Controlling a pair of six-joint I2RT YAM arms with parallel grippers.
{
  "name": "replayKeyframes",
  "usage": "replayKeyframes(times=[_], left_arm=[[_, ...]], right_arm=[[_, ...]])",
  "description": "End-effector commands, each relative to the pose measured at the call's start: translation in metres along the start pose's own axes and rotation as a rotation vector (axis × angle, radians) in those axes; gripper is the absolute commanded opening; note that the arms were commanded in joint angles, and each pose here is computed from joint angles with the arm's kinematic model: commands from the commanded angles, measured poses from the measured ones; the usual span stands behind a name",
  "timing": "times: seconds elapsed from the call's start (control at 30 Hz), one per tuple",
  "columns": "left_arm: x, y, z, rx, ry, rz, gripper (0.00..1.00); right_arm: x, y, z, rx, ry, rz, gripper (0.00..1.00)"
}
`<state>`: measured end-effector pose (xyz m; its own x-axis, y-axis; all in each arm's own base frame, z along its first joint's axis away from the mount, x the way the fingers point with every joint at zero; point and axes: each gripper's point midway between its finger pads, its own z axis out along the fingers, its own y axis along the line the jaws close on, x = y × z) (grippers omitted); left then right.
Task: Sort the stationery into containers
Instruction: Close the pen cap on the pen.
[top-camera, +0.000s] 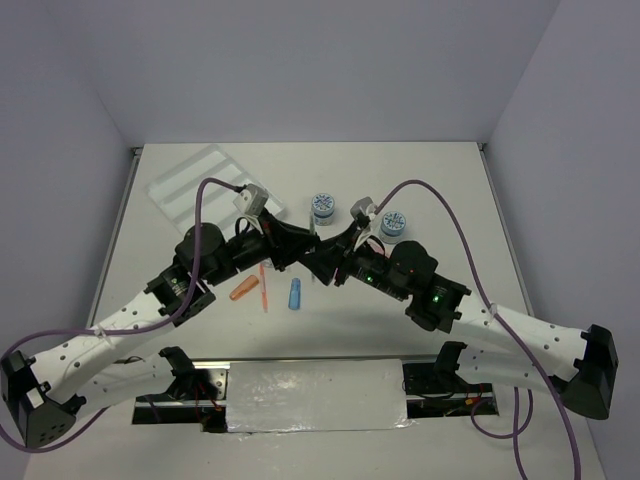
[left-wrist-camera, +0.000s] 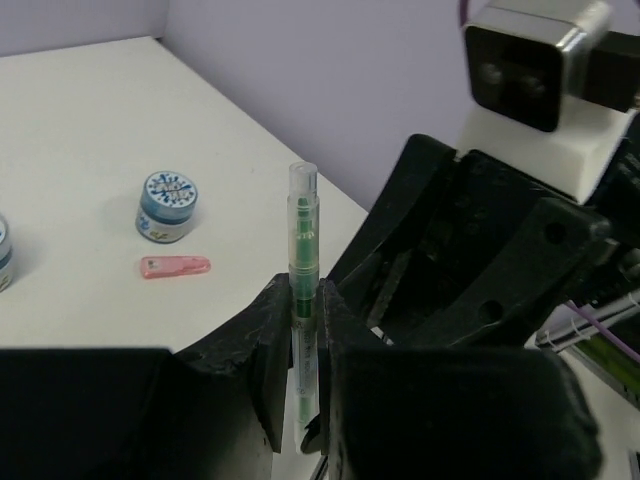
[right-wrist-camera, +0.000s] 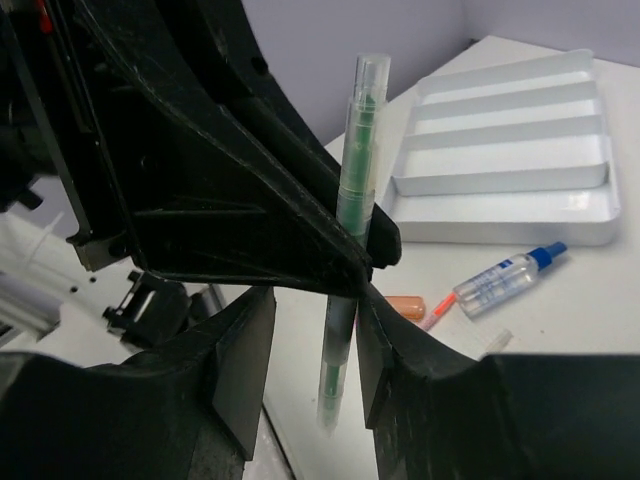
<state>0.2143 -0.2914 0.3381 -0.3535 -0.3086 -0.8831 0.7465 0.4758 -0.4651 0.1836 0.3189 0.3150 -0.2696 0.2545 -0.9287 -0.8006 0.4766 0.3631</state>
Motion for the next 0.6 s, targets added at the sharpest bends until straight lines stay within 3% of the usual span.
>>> replayKeyframes(times=[0.0, 0.13, 0.2, 0.27, 0.33, 0.43, 0.47, 0.57], left_arm=[[-0.024, -0.038, -0.005, 0.182, -0.064, 0.083, 0.12], [-0.026, -0.044, -0.007, 0.210, -0.071, 0.083, 0.16], [-0.027, -0.046, -0.008, 0.219, -0.075, 0.083, 0.19], [-0.027, -0.046, -0.007, 0.221, -0.073, 0.084, 0.22], [-0.026, -0.045, -0.007, 0.216, -0.066, 0.085, 0.28], [-0.027, -0.046, -0.008, 0.218, -0.071, 0.094, 0.63], [-0.028, -0.046, -0.008, 0.217, -0.073, 0.096, 0.81], [-0.038, -0.045, -0.009, 0.186, -0.090, 0.108, 0.93]], right_arm=[[-0.010, 0.026, -0.006, -0.133, -0.025, -0.026, 0.45], [-0.008, 0.027, -0.007, -0.144, -0.014, -0.041, 0.43], [-0.007, 0.026, -0.008, -0.137, -0.013, -0.044, 0.30], [-0.008, 0.023, -0.008, -0.121, -0.021, -0.041, 0.03], [-0.009, 0.021, -0.011, -0.112, -0.033, -0.036, 0.00], [-0.009, 0.020, -0.012, -0.104, -0.032, -0.034, 0.00], [-0.010, 0.018, -0.012, -0.096, -0.033, -0.034, 0.00], [-0.006, 0.016, -0.010, -0.082, -0.014, -0.035, 0.00]])
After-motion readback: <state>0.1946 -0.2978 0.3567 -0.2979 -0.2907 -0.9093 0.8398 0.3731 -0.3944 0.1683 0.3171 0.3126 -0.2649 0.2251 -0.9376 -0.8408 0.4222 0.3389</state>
